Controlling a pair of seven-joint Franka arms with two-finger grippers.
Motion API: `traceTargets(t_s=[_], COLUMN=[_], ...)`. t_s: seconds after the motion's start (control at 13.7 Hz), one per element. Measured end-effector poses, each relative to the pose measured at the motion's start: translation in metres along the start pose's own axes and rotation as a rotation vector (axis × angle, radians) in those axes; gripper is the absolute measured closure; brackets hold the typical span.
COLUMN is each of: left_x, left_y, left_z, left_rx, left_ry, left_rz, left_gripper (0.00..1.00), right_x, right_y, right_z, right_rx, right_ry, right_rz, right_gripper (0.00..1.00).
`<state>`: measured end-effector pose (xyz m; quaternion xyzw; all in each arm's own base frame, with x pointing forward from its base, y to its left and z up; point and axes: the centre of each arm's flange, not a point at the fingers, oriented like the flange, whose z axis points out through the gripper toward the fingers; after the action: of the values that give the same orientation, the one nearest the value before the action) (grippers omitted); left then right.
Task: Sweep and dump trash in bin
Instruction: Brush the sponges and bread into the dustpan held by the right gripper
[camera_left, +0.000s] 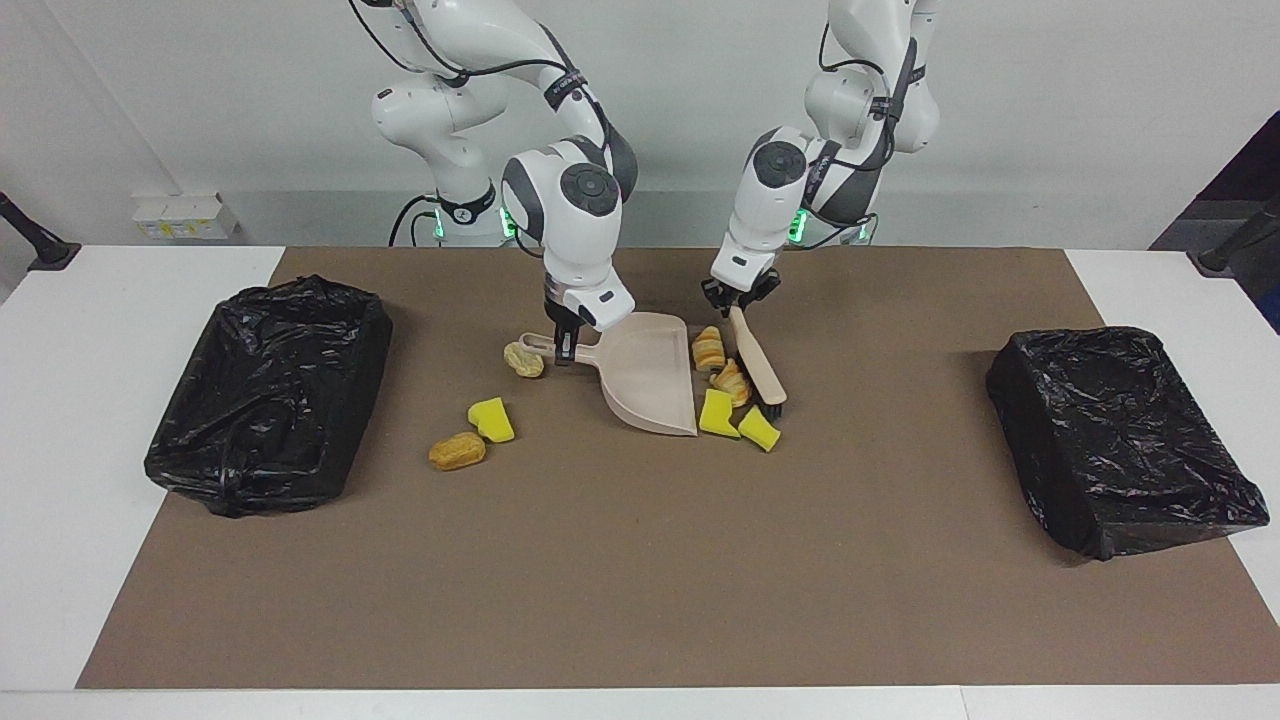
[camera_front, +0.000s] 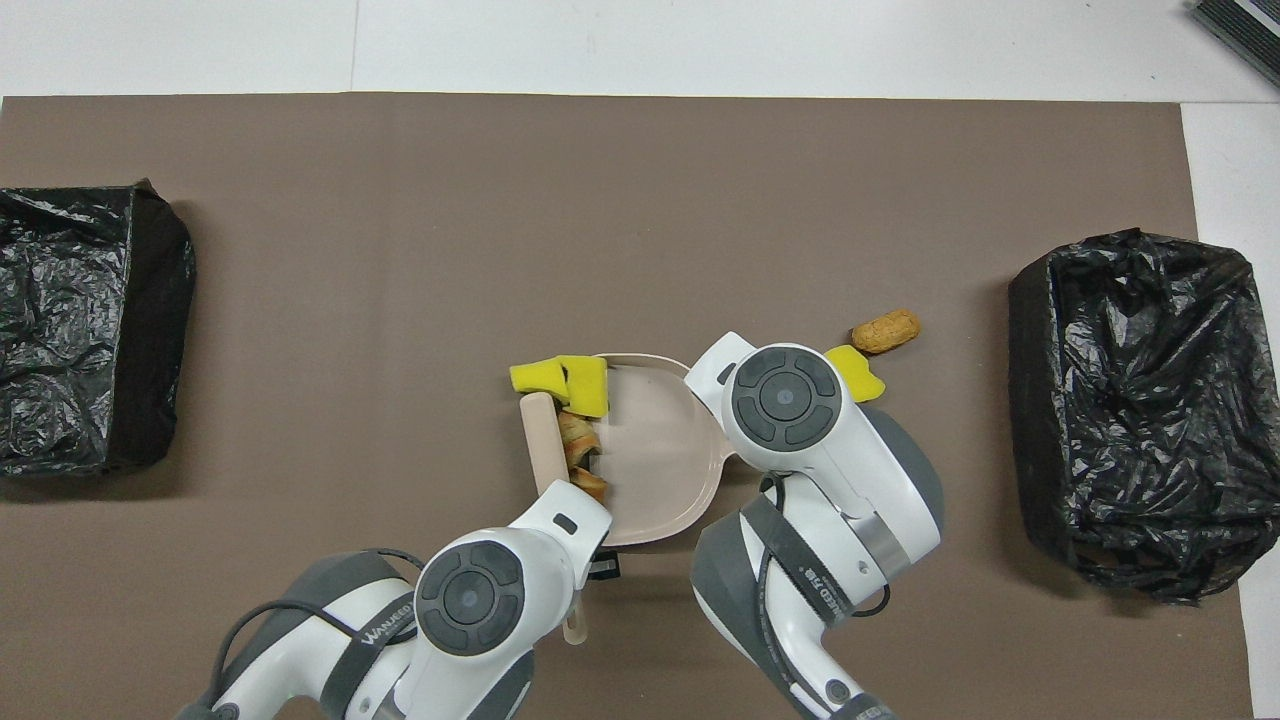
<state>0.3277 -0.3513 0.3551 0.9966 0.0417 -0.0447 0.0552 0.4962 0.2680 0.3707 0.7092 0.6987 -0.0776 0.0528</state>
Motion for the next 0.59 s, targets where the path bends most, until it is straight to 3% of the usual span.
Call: traceTargets(t_s=[0.29,0.59], left_x=[0.009,0.052], left_y=[0.032,-0.002], left_z=[-0.049,-0.083], left_rx=[-0.042,-0.032], left_ry=[0.001,-0.024], left_rz=[0.018,-0.007], left_gripper=[0.74,0.74], right_x=[0.0,0.0], right_y=[0.0,0.0], right_z=[0.0,0.0], right_rx=[0.0,0.0], right_ry=[0.0,0.0], right_rz=[0.0,0.0], right_gripper=[0.67,0.67])
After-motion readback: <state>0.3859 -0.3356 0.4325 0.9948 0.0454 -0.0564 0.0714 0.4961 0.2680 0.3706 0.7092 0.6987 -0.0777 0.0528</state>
